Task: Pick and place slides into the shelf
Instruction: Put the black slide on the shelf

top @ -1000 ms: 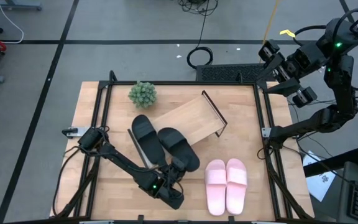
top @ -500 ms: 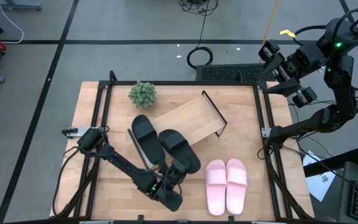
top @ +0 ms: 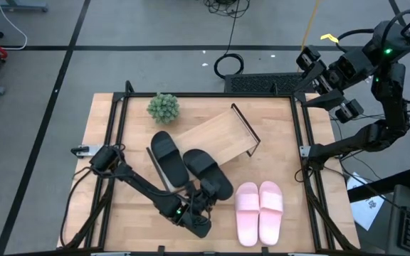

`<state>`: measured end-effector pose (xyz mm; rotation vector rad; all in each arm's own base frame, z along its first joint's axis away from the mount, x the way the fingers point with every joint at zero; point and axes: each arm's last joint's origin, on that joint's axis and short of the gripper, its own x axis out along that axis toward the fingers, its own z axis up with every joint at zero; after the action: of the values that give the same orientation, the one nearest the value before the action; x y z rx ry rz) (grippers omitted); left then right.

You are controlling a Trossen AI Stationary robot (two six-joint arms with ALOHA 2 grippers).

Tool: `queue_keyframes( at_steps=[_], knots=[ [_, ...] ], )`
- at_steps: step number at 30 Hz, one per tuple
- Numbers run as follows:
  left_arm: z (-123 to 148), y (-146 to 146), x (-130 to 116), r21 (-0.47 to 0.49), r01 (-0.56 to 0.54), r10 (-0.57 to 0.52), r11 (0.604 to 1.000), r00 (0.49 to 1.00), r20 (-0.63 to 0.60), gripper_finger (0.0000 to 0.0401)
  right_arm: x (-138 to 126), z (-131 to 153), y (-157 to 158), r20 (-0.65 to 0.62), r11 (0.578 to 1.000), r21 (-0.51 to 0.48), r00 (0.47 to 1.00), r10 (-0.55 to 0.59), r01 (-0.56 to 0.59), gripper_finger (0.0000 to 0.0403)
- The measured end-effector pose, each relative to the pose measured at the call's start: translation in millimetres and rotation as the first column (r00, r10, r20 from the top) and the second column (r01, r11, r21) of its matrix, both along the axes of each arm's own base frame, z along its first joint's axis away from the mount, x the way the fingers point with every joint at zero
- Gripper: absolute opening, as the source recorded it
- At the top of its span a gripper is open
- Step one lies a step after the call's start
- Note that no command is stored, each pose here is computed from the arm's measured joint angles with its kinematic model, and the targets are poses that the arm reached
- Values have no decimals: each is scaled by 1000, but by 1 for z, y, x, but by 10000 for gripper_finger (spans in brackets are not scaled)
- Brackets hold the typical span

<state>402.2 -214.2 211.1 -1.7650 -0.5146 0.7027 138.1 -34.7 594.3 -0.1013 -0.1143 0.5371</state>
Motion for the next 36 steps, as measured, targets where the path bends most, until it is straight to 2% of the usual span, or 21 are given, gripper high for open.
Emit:
queue_keyframes(
  at_steps=[7, 13, 20, 27, 32, 36],
  knots=[
    [2, 1, 3, -13, 15, -15, 1000, 1000, 10, 216, 0, 0, 0, -1, 1000, 0, 1000, 0, 0, 151],
    [2, 0, 2, -5, 13, -13, 1000, 1000, 7, 193, 11, -21, -4, -114, 999, 25, 993, 26, -24, 151],
    [2, -2, 0, 19, 3, -3, 1000, 1000, 3, 194, 50, -79, -18, -266, 966, 108, 929, 257, -236, 151],
    [2, -2, 0, 27, -5, 5, 1000, 1000, 4, 204, 79, -148, -27, -346, 907, 221, 840, 417, -359, 151],
    [2, -2, 0, 18, -8, 8, 1000, 1000, 13, 200, 95, -185, -16, -356, 848, 286, 772, 527, -447, 151],
    [2, -1, 0, 12, -10, 10, 1000, 1000, 18, 204, 111, -207, 3, -347, 806, 290, 728, 591, -516, 151]
  ],
)
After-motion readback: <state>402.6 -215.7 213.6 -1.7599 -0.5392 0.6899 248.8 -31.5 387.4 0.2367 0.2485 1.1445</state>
